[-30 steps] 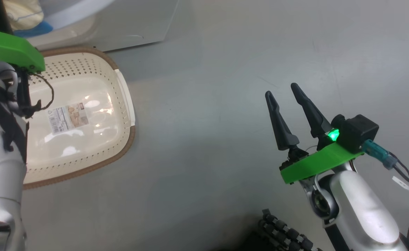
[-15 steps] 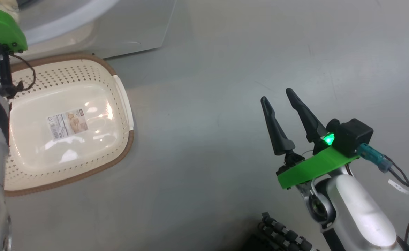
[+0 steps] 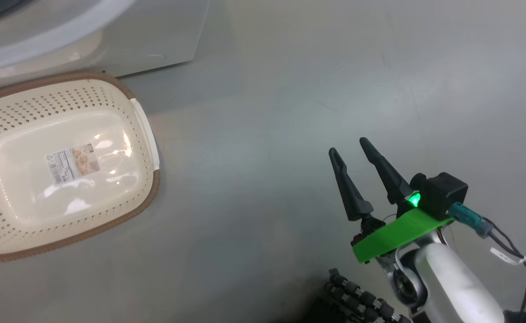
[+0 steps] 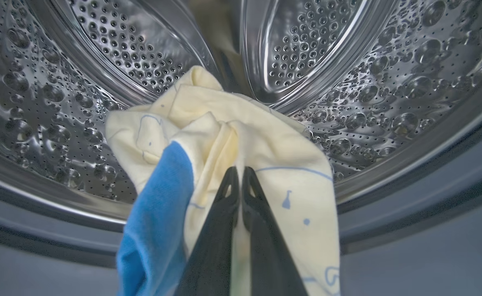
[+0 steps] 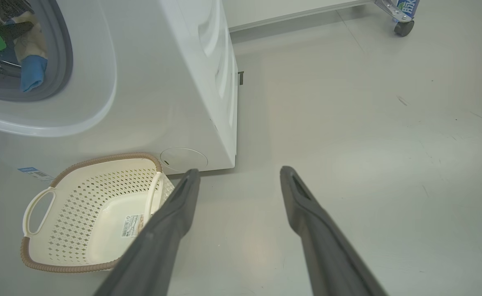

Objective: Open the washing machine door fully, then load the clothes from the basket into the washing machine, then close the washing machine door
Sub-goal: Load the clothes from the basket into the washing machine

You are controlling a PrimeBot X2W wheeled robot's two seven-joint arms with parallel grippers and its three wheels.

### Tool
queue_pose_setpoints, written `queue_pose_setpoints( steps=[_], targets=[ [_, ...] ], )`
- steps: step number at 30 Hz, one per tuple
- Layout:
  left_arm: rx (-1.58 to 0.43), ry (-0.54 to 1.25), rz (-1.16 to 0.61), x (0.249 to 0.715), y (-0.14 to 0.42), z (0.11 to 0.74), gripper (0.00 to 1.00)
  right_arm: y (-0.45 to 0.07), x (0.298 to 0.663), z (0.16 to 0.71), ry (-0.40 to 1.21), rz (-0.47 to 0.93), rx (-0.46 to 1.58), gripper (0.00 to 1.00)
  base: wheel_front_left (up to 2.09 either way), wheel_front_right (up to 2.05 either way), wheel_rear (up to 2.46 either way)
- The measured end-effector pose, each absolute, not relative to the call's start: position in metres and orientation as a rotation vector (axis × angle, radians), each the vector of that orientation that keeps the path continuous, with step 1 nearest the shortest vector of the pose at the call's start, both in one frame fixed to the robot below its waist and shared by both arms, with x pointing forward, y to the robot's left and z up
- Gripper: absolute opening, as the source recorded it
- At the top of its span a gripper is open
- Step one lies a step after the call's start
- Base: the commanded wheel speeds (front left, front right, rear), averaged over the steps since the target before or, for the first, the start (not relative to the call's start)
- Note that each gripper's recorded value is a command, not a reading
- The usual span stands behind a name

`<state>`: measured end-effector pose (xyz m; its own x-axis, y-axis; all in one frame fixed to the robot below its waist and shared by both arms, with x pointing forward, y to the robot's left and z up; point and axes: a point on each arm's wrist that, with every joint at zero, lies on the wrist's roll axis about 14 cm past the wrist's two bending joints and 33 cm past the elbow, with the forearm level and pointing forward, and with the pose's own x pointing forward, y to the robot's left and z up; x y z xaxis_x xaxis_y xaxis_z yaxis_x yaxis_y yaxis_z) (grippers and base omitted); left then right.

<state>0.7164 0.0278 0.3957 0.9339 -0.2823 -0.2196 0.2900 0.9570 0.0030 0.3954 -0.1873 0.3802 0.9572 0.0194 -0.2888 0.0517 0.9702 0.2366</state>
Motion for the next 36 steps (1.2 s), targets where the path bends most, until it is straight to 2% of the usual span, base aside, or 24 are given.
queue_pose_setpoints(
  steps=[17,30,36],
  targets=[
    [0.102,0.178,-0.252,0.759,0.033,0.41,0.0,-0.189,0.386,0.36,0.361,-0.043,0.256,1.0,0.0,0.0,0.0],
    [0.05,-0.037,-0.248,0.783,0.016,0.453,0.0,-0.194,0.382,0.353,0.382,-0.069,0.263,1.0,0.0,0.0,0.0],
    [-0.035,-0.154,-0.224,0.793,0.017,0.483,0.0,-0.196,0.38,0.35,0.395,-0.082,0.266,1.0,0.0,0.0,0.0]
  ],
)
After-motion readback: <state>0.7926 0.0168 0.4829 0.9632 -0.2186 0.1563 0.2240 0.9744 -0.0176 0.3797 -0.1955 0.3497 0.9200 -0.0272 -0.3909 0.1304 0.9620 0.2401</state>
